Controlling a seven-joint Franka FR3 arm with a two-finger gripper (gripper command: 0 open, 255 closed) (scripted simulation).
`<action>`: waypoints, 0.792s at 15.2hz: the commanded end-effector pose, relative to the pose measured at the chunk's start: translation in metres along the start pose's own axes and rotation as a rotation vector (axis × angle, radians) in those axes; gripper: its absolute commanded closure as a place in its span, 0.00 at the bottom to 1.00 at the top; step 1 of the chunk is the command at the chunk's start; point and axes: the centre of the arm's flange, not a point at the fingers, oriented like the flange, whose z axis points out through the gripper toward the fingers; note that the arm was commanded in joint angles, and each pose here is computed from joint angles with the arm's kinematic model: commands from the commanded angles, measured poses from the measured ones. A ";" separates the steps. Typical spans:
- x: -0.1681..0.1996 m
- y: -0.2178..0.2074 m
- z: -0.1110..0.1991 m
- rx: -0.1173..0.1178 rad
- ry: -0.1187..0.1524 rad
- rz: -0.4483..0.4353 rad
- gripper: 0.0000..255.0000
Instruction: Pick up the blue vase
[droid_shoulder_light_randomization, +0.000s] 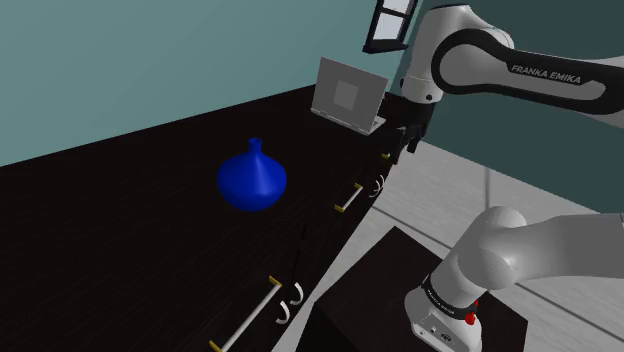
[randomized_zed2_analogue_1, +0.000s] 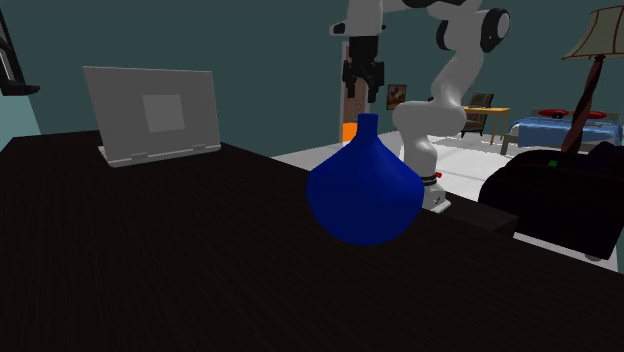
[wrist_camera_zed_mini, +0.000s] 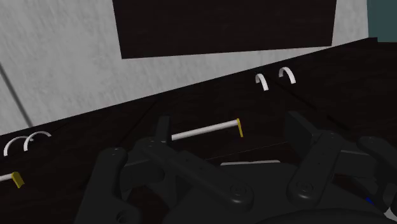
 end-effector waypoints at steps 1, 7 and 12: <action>0.000 0.000 0.000 0.000 0.000 0.000 0.00; 0.044 -0.059 -0.011 0.017 0.030 -0.008 0.00; 0.079 -0.109 -0.022 0.032 0.055 -0.014 0.00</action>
